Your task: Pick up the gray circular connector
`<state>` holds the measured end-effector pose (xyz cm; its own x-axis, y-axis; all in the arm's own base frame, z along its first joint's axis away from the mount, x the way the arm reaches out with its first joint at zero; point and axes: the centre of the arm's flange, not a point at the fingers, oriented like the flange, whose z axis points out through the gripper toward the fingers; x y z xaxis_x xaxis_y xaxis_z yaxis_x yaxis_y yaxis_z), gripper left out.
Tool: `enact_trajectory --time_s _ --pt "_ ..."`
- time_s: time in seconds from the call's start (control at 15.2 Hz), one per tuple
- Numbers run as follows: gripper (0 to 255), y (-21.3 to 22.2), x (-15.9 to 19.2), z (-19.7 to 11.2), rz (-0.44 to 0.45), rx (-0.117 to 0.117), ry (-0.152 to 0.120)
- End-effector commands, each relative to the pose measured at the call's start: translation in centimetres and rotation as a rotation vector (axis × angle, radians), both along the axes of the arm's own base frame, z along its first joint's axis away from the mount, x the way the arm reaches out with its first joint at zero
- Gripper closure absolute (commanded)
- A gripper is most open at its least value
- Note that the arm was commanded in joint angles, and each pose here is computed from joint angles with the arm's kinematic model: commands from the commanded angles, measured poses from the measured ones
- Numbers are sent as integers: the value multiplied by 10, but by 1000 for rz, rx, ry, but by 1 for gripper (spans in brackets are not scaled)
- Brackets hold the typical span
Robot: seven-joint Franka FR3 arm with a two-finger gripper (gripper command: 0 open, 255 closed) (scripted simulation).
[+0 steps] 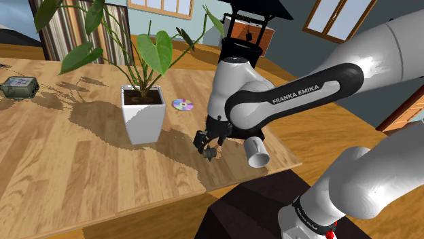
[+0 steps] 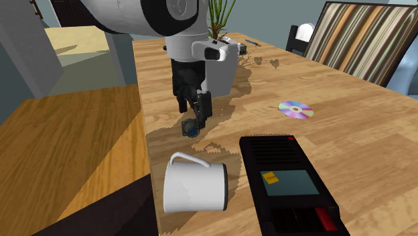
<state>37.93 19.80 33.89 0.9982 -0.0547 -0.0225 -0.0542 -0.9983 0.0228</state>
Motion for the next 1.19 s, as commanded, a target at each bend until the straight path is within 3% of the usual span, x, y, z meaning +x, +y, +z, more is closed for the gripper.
enact_trajectory --time_s 0.0,0.4,0.46,1.12 --pt "0 1 2 -9 -1 1 -1" --pt "0 1 2 -34 -1 1 -1" --pt "255 1 1 -34 -2 1 -1" --pt "255 1 2 -28 -1 1 -1"
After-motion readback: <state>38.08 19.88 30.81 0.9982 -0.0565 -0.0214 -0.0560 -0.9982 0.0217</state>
